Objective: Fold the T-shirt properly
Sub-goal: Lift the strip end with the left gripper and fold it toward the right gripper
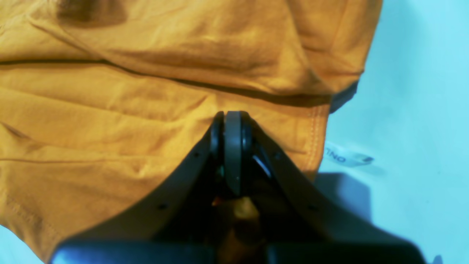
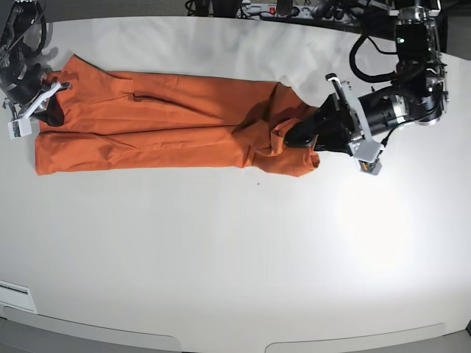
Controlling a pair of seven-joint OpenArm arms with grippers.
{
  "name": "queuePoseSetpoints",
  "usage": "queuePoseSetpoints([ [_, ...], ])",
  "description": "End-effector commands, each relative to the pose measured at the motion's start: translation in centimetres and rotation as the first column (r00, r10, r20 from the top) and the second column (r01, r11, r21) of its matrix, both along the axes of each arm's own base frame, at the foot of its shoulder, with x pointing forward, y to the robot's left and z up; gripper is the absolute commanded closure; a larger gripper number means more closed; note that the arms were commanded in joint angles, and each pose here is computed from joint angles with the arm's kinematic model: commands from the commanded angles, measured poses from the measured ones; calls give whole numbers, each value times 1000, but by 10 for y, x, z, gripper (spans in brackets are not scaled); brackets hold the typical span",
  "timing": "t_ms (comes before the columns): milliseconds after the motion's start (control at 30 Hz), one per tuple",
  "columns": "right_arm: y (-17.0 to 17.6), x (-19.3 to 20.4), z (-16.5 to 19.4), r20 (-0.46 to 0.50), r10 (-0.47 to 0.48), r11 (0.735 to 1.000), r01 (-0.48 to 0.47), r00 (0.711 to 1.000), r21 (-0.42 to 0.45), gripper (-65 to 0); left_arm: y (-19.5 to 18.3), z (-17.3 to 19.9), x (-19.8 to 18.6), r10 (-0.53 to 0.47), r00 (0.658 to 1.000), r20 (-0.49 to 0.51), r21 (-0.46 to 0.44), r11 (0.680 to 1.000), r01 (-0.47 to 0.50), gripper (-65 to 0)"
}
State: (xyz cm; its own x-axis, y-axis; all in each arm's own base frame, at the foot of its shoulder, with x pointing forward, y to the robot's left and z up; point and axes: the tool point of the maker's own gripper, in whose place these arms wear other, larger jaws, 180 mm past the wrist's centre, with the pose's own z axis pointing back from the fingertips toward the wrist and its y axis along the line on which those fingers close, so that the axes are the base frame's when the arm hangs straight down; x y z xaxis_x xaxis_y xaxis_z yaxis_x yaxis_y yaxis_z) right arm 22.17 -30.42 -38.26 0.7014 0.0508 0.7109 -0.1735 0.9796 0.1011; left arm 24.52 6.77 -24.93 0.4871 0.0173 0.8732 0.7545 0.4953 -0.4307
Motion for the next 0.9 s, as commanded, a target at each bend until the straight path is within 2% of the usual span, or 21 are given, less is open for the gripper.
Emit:
queuePoseSetpoints([
  [0, -8, 0, 4, -11, 5, 999, -6, 1000, -31, 0, -6, 10, 5, 8, 1000, 29, -58, 998, -6, 0],
  [233, -8, 0, 4, -14, 5, 1000, -6, 1000, -29, 0, -46, -17, 24, 8, 998, -56, -147, 989, -16, 0],
  [433, -7, 0, 4, -14, 6, 1000, -6, 1000, -27, 0, -62, -15, 26, 7, 997, -74, -212, 977, -23, 0],
  [467, -7, 0, 4, -12, 5, 1000, -5, 1000, -23, 0, -65, -13, 25, 2, 997, -78, -230, 973, -20, -43],
  [567, -7, 0, 4, -13, 5, 1000, -6, 1000, -25, 0, -75, -11, 21, -21, 990, -137, -279, 960, -18, -357],
  [600, -7, 0, 4, -14, 5, 1000, -6, 1000, -25, 0, -79, -13, 21, -23, 987, -162, -279, 960, -23, -408],
  [867, -7, 0, 4, -12, 5, 1000, -5, 1000, -23, -1, -83, -11, 21, -24, 983, -184, -304, 952, -34, -416],
])
